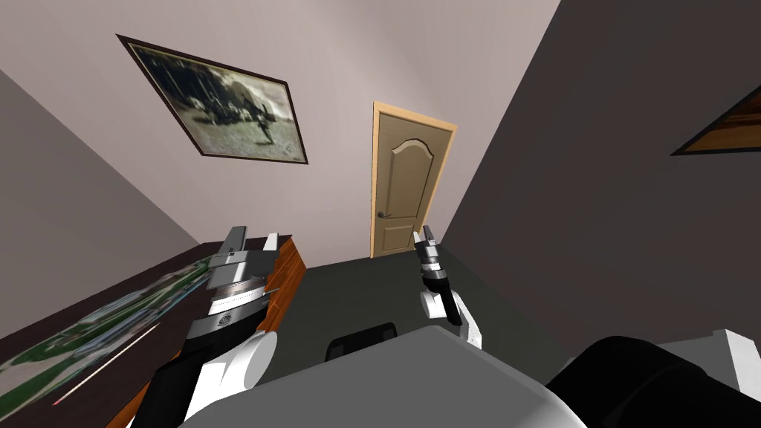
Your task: Pull the door open
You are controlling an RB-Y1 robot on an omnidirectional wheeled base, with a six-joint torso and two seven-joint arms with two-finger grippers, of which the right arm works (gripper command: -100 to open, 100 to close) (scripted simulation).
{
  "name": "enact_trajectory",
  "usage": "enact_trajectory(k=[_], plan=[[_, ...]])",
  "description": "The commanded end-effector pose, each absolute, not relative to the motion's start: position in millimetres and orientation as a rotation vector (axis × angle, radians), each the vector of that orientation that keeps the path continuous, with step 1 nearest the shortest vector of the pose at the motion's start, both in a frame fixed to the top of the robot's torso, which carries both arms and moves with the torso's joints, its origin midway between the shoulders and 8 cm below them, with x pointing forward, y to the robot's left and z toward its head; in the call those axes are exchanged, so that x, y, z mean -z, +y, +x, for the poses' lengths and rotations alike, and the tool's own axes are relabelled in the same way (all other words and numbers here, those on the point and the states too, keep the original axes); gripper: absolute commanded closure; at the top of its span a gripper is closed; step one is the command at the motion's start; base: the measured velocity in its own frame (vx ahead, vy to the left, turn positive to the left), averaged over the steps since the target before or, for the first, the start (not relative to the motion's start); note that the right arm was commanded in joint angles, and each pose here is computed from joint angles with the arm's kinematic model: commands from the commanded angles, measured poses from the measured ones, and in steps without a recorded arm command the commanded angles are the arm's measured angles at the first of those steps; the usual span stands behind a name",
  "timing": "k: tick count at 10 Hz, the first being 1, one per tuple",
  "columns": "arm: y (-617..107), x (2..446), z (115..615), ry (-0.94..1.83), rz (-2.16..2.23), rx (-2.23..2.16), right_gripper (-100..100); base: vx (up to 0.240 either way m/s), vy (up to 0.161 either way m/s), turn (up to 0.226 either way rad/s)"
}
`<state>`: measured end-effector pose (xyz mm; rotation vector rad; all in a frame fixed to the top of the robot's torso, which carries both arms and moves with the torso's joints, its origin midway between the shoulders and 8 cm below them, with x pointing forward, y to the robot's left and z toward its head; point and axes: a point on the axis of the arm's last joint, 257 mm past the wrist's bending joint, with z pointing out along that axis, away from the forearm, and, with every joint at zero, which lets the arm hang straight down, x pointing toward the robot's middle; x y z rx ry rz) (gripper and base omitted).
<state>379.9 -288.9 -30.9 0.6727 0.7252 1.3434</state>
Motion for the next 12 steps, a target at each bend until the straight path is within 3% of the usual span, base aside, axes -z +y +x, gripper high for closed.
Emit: enact_trajectory(k=[1, 12], plan=[[-290, 43, 389, 0.745, 0.685, -1.341, -100, 0.099, -0.006, -0.005], [-297, 120, 437, 0.874, 0.764, -1.314, -100, 0.089, -0.004, -0.001]])
